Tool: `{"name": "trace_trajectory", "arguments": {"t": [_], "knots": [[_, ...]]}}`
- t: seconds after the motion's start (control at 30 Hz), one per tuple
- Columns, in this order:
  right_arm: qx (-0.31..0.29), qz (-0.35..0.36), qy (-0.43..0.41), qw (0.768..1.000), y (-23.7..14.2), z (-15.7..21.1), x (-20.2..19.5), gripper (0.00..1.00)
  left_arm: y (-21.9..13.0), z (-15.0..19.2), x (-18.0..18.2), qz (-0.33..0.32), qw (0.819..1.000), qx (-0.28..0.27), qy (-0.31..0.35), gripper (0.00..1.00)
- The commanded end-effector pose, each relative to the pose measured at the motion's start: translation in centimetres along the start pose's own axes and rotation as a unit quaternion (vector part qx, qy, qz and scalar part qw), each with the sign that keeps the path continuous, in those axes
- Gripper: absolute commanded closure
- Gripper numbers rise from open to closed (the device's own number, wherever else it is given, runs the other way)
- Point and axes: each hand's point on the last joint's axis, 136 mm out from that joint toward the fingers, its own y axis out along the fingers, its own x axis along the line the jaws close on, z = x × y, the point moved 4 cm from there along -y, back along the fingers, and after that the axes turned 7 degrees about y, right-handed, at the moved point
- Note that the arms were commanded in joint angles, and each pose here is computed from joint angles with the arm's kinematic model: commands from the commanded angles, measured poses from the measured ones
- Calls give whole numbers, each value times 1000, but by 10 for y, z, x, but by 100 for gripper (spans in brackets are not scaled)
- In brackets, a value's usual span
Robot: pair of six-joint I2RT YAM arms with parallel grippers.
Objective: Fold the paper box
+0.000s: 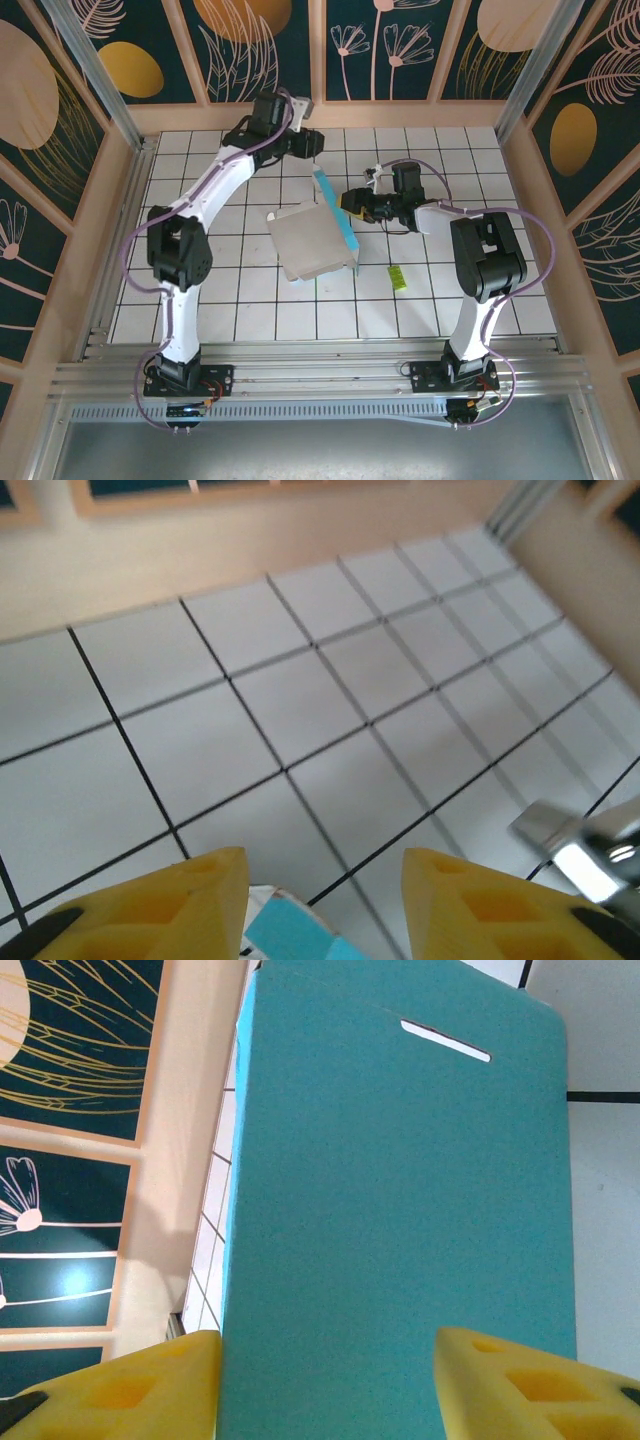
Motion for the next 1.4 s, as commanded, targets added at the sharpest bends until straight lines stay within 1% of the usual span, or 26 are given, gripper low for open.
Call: {"name": "trace_trajectory", "arguments": {"t": [0.0, 0.13, 0.43, 0.6, 0.8, 0.9, 1.03, 1.23, 1.37], "knots": [[10, 22, 4, 1000, 1, 7, -5, 43, 17, 48, -3, 47, 992, 115, 33, 56], [11, 23, 3, 1000, 1, 8, -6, 42, 29, 54, -1, 58, 990, 123, 27, 52], [13, 25, 3, 1000, 2, 8, -6, 42, 45, 69, -5, 96, 986, 137, -1, 55], [12, 25, 4, 1000, 3, 7, -7, 42, 48, 75, -11, 125, 982, 143, -16, 54], [12, 24, 4, 1000, 3, 7, -7, 42, 46, 76, -10, 122, 981, 147, -18, 48], [13, 24, 4, 1000, 3, 7, -7, 42, 44, 74, -13, 131, 981, 144, -19, 52], [13, 26, 7, 1000, 3, 7, -9, 42, 40, 70, -20, 153, 978, 138, -27, 60], [9, 28, 10, 1000, 4, 3, -7, 42, 37, 70, -20, 150, 979, 138, -30, 68], [8, 27, 11, 1000, 4, 2, -7, 41, 38, 70, -20, 148, 979, 135, -34, 65]]}}
